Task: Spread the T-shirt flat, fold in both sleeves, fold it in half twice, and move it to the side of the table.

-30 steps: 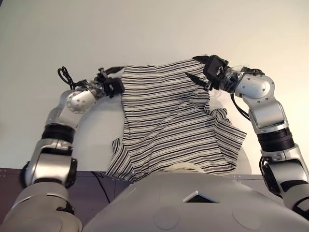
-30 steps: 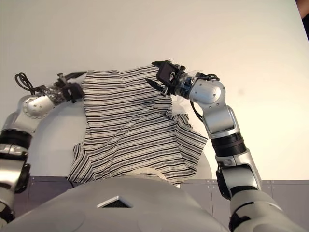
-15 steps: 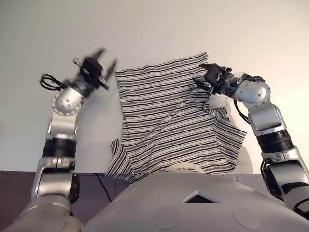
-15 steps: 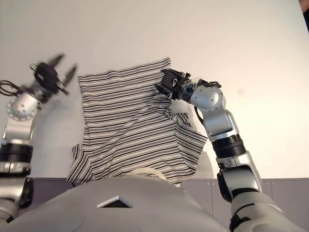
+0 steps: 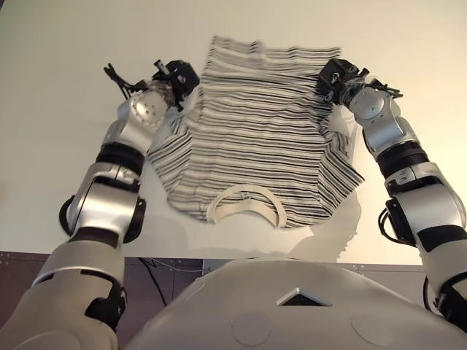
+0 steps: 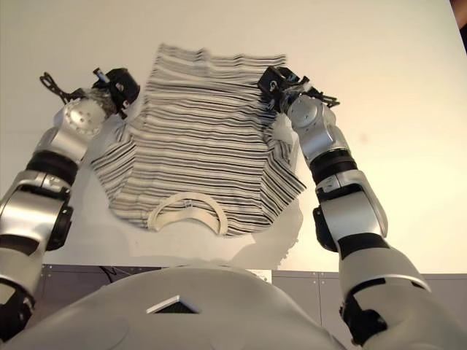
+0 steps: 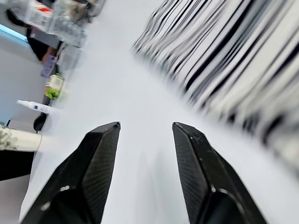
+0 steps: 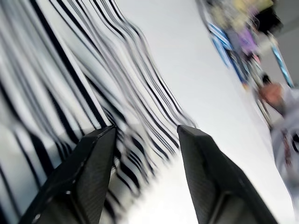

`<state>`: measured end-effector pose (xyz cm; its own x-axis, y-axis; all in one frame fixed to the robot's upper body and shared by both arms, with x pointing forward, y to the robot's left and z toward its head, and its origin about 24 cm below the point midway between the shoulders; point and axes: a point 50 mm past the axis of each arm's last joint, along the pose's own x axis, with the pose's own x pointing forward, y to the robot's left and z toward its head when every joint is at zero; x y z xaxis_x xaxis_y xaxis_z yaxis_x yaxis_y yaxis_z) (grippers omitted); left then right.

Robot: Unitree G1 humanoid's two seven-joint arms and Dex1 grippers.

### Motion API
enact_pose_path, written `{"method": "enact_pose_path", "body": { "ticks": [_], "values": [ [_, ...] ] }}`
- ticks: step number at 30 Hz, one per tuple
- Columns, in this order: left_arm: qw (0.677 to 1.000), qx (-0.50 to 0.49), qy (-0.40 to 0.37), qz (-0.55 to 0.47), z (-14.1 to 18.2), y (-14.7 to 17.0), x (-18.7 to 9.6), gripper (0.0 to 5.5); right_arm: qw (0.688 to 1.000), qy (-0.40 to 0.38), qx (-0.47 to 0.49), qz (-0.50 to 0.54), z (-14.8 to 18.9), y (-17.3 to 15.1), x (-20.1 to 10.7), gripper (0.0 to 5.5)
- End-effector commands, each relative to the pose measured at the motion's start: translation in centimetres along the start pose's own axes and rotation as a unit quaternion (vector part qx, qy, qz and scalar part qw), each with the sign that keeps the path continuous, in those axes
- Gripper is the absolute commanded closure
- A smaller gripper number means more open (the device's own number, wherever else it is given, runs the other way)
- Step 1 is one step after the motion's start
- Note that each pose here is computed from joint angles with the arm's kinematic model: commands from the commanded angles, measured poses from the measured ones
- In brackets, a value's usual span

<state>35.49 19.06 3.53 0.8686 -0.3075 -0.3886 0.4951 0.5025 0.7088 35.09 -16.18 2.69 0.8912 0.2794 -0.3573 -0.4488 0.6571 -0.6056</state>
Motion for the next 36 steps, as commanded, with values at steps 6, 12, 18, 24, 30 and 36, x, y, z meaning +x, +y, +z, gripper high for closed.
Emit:
{"method": "enact_pose_path", "body": {
  "ticks": [6, 12, 18, 24, 30, 36],
  "values": [
    [0.993, -0.033, -0.112, 0.010, 0.6, -0.8, -8.1, 3.42, 0.983, -0.129, 0.048, 0.121, 2.2, 1.3, -7.8, 3.11],
    [0.976, 0.027, 0.032, -0.215, -5.3, -8.7, -16.8, 3.42, 0.970, -0.004, -0.003, 0.242, -3.3, 2.9, -14.7, 3.11],
    [0.978, -0.048, 0.089, -0.185, -3.6, -10.2, -19.5, 3.42, 0.986, 0.061, 0.001, 0.154, -5.1, 1.3, -15.5, 3.11],
    [0.987, -0.037, 0.104, -0.120, -3.3, -8.8, -19.1, 3.42, 0.991, 0.062, 0.032, 0.111, -5.3, 0.4, -16.2, 3.11],
    [0.994, -0.080, 0.025, -0.066, 0.3, -5.7, -17.5, 3.42, 0.989, -0.098, 0.088, 0.064, 1.8, -2.0, -15.2, 3.11],
    [0.997, -0.067, 0.028, -0.023, 1.6, -2.4, -17.0, 3.42, 0.985, -0.108, 0.088, 0.105, 3.8, 0.6, -15.3, 3.11]
  ]
}}
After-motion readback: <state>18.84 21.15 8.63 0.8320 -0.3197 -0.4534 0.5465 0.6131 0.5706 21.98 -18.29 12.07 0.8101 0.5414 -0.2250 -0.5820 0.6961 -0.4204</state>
